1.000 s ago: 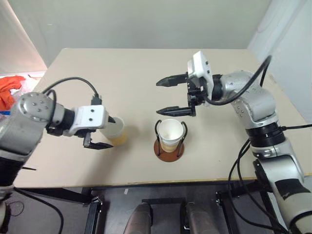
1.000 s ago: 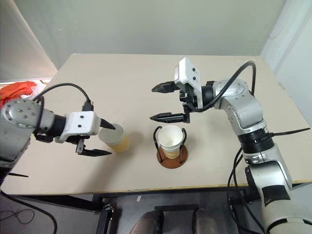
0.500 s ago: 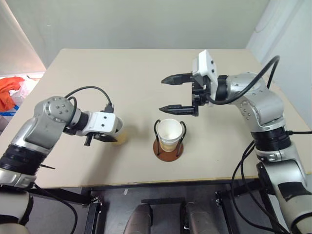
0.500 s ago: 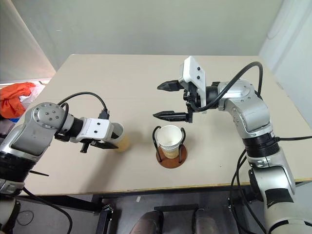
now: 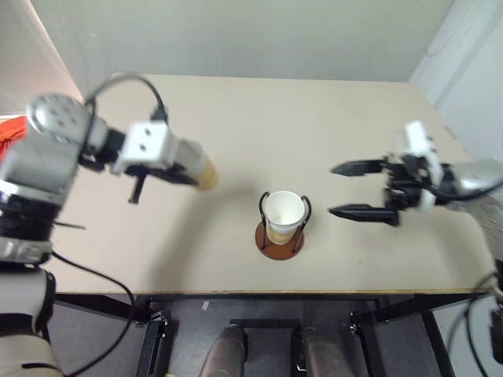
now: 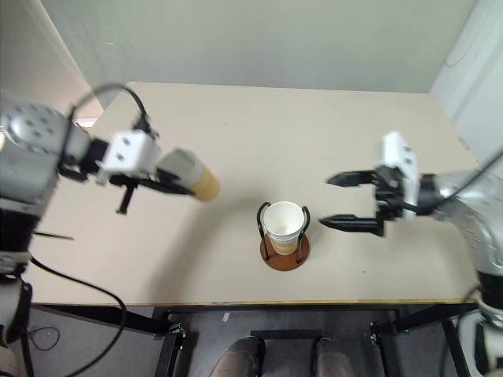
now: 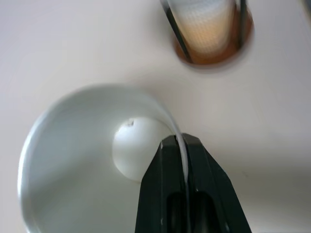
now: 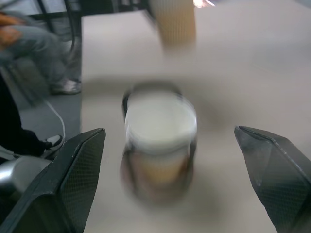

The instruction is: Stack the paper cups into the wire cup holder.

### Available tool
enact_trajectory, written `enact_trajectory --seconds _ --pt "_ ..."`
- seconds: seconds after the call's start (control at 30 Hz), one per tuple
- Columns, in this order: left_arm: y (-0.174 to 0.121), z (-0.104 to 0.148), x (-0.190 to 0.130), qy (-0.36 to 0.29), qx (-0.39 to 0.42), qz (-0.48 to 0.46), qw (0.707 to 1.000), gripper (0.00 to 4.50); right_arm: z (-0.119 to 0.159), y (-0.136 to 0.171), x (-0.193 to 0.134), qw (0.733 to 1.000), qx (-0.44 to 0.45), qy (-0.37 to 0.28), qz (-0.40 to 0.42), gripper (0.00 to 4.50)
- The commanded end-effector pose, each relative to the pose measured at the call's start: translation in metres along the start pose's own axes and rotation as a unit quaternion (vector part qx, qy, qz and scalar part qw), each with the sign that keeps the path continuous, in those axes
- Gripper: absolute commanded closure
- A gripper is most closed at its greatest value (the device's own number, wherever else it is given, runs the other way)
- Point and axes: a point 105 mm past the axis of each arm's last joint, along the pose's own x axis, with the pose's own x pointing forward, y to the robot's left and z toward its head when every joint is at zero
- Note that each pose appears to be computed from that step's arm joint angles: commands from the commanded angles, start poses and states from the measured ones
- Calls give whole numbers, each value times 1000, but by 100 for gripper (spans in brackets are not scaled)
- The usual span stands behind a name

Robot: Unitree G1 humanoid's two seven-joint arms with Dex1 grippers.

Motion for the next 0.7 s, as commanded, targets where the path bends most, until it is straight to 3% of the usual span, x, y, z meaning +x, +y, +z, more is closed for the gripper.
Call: enact_trajectory --seconds 0.03,0.13,0.33,0.7 --pt "1 46 13 -92 60 -66 992 448 16 15 -15 999 -27 -15 -14 0" --pt "2 59 34 -107 98 -111 983 448 17 19 -14 999 -28 -18 -26 0" --pt "1 54 84 -62 180 -198 962 448 21 25 -11 998 -28 -13 -47 0" --pt "-1 48 112 -47 243 -243 938 448 15 30 -23 992 -27 14 -118 0"
